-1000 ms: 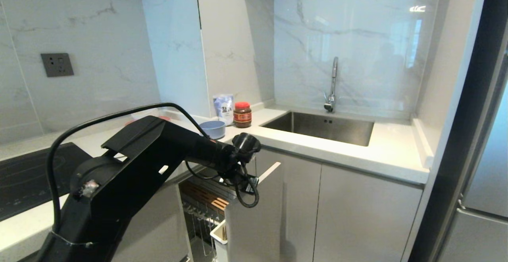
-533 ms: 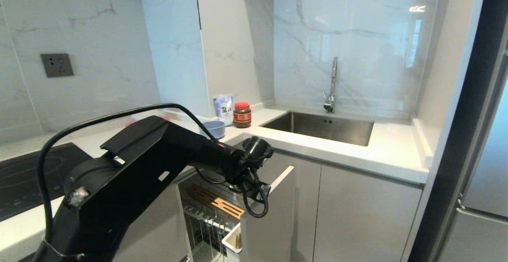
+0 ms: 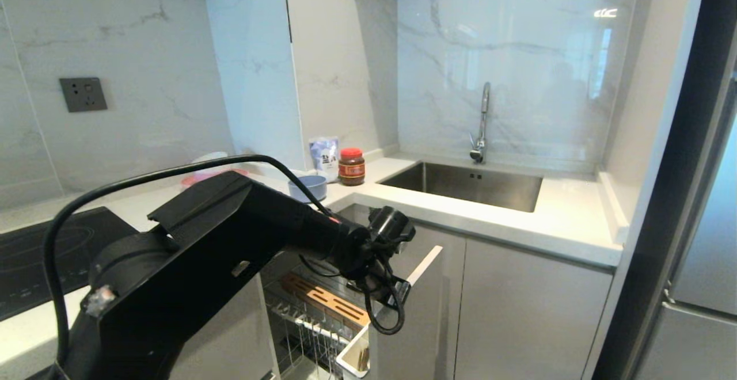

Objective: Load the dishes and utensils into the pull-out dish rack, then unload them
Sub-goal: Open the cupboard

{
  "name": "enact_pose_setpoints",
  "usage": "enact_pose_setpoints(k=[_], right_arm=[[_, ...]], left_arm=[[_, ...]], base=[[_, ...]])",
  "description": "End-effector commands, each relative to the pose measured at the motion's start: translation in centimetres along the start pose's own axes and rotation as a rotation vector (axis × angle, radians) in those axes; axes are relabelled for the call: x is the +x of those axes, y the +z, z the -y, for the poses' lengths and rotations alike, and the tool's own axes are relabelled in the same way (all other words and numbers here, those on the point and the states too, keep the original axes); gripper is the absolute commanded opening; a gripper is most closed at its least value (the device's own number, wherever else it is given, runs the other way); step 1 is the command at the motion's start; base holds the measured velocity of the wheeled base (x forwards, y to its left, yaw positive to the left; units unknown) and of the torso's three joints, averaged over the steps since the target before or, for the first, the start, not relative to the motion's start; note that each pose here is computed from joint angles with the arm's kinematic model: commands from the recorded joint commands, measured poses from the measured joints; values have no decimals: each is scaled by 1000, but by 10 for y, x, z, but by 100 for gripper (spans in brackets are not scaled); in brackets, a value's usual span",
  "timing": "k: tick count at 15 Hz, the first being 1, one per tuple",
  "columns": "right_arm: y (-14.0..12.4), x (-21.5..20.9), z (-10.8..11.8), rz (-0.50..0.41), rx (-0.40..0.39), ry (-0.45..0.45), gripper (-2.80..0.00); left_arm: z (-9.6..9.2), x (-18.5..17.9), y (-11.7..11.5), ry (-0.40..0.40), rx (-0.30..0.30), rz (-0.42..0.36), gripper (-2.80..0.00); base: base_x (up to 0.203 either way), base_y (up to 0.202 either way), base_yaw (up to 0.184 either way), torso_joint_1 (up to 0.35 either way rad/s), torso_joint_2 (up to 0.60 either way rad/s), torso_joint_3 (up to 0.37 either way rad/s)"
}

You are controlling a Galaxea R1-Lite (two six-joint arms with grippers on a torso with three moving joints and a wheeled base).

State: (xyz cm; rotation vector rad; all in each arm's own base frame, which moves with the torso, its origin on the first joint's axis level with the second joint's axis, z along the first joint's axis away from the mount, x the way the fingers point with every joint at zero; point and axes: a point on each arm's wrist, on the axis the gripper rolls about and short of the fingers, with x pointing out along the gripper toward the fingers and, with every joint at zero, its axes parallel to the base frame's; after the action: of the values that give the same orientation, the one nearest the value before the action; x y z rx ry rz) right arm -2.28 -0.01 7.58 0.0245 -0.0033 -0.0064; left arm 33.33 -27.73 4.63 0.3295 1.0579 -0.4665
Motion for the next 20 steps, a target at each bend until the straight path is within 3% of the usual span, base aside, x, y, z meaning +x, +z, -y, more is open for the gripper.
enact_pose_setpoints(k=[1, 4, 10, 14, 20], right_arm=[[0, 0, 0, 3, 0, -1, -280], [0, 0, 0, 3, 0, -1, -280], [0, 0, 0, 3, 0, 0, -280], [0, 0, 0, 3, 0, -1, -280], [0, 0, 0, 3, 0, -1, -280]], left_arm=[[9, -2, -2, -9, 12, -4, -280], [18, -5, -4, -20, 14, 0, -280], [18, -5, -4, -17, 13, -2, -280], [13, -11, -1, -8, 4, 17, -280], [-8, -51, 14, 8, -43, 115, -280]], base=[[0, 0, 0, 0, 0, 0], [0, 0, 0, 0, 0, 0], [0, 0, 0, 0, 0, 0], [0, 0, 0, 0, 0, 0], [0, 0, 0, 0, 0, 0]])
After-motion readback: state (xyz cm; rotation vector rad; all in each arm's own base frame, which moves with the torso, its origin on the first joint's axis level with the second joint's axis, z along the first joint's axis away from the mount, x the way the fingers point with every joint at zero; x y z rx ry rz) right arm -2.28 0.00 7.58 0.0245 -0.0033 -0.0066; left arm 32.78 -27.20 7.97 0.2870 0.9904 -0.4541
